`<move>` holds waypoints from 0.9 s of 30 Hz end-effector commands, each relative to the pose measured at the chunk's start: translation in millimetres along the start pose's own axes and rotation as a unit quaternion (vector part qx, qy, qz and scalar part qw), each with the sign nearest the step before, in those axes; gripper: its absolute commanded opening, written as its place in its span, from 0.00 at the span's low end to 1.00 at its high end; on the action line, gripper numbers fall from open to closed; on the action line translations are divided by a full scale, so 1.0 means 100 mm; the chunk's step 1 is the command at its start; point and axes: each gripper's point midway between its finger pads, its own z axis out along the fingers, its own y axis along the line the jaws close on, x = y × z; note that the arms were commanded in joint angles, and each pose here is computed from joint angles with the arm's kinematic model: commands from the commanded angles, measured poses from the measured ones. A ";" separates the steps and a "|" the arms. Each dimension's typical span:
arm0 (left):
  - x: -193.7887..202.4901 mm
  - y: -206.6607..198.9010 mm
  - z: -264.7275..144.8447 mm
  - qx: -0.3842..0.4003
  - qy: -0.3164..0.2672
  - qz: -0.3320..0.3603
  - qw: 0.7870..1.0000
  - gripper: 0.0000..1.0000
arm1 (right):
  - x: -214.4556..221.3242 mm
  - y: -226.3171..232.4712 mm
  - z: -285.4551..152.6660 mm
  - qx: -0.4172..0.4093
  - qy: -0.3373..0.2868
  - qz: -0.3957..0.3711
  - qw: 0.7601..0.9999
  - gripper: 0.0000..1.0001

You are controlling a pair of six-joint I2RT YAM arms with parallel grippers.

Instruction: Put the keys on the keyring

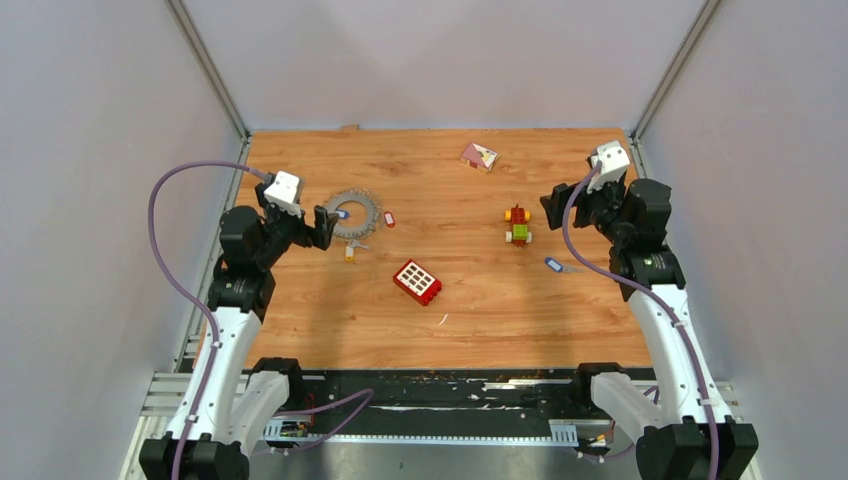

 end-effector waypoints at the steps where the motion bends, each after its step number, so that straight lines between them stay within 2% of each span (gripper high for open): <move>1: -0.05 -0.02 -0.02 0.004 -0.010 -0.001 1.000 1.00 | -0.10 0.04 -0.03 -0.009 -0.015 0.000 1.000 1.00; 8: -0.02 0.02 -0.02 -0.007 -0.004 0.000 1.000 1.00 | -0.09 0.03 -0.02 -0.006 -0.016 -0.001 1.000 1.00; 12: -0.17 0.33 -0.10 -0.096 -0.005 -0.003 0.995 1.00 | -0.11 0.04 -0.02 -0.010 -0.019 -0.003 1.000 1.00; 13: -0.20 0.34 -0.12 -0.097 -0.001 0.010 0.995 1.00 | -0.09 0.09 -0.02 -0.023 -0.019 -0.007 1.000 1.00; 15: -0.23 0.21 -0.10 -0.050 0.005 0.044 0.998 1.00 | -0.05 0.21 -0.02 -0.062 -0.017 -0.022 0.998 1.00; 18: 0.01 0.06 0.12 0.015 0.084 0.060 0.994 1.00 | 0.03 0.41 -0.02 -0.123 -0.013 -0.029 0.992 1.00; 21: 0.29 0.06 0.40 0.044 0.179 0.101 0.978 1.00 | 0.05 0.48 -0.03 -0.144 -0.013 -0.029 0.989 1.00; 27: 0.83 -0.03 0.85 0.090 0.277 0.114 0.950 0.97 | 0.11 0.48 -0.02 -0.147 -0.006 -0.040 0.988 1.00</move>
